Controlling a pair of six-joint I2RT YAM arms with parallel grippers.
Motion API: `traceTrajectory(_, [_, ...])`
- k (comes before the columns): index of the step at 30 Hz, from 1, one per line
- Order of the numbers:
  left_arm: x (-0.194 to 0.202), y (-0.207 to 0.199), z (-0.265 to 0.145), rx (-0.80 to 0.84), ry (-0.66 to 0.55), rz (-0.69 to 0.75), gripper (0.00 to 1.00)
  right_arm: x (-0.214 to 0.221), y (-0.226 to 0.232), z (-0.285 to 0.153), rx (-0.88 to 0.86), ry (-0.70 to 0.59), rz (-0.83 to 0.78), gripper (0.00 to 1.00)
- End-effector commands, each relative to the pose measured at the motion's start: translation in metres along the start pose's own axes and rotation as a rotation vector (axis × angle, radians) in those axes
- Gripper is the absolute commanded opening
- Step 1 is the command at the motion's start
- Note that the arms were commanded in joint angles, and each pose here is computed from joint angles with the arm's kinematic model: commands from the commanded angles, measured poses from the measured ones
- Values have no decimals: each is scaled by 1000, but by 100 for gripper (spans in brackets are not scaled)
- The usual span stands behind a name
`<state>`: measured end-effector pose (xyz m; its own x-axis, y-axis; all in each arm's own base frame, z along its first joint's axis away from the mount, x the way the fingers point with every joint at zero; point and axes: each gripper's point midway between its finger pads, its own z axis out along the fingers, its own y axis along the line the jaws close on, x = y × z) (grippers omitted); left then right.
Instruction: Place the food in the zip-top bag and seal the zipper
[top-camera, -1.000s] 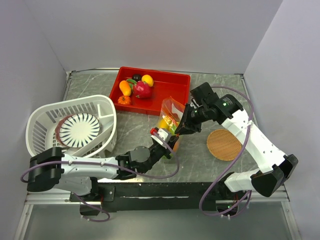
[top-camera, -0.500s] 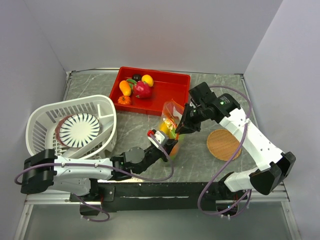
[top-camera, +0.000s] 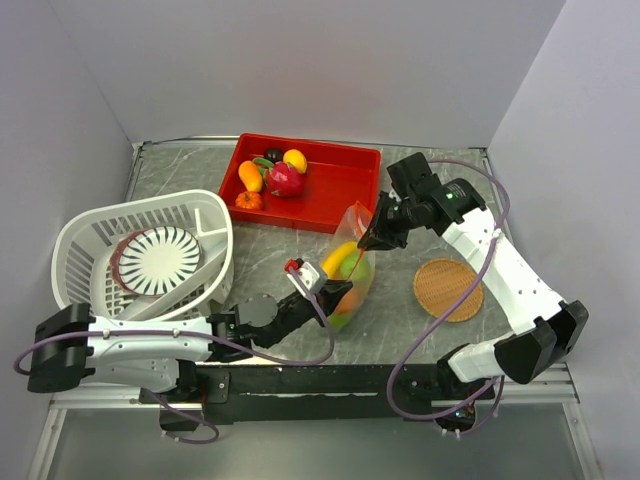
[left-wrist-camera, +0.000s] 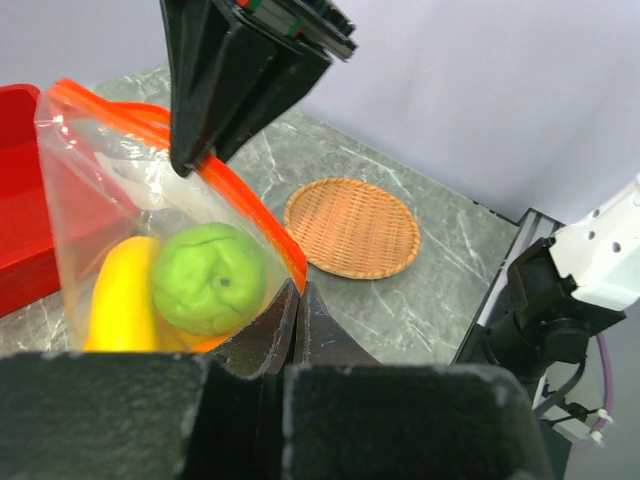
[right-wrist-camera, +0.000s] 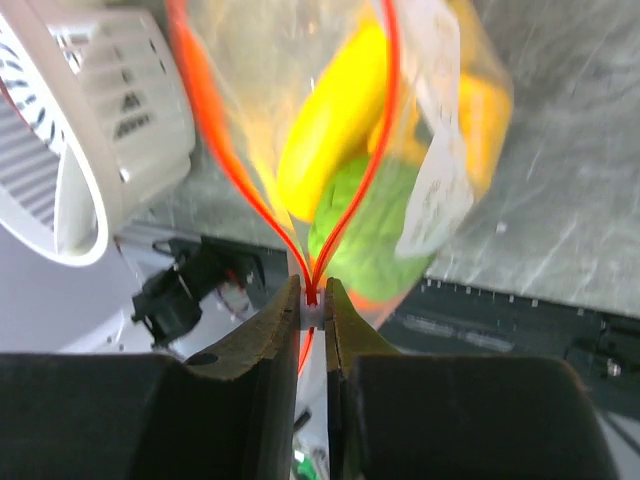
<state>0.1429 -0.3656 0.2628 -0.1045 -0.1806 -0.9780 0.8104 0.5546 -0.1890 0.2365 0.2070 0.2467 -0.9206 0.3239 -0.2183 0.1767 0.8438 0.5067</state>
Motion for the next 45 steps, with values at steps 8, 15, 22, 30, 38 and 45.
traceTrajectory(8, [-38, -29, -28, 156, -50, -91, 1, -109, 5, -16, -42, -442, 36, 0])
traceTrajectory(15, [-37, -35, -30, 182, -8, -96, 1, -147, -24, -19, 37, -586, 106, 0])
traceTrajectory(22, [-32, -46, -28, 216, 31, -98, 1, -179, -49, -26, 55, -681, 194, 0])
traceTrajectory(30, [-36, -53, -24, 234, 34, -106, 1, -202, -56, -42, 79, -754, 230, 0])
traceTrajectory(38, [-35, -67, -10, 272, 28, -143, 1, -206, -68, -59, 105, -815, 244, 0])
traceTrajectory(45, [-33, -72, 6, 249, 41, -152, 1, -209, -72, -77, 108, -870, 243, 0])
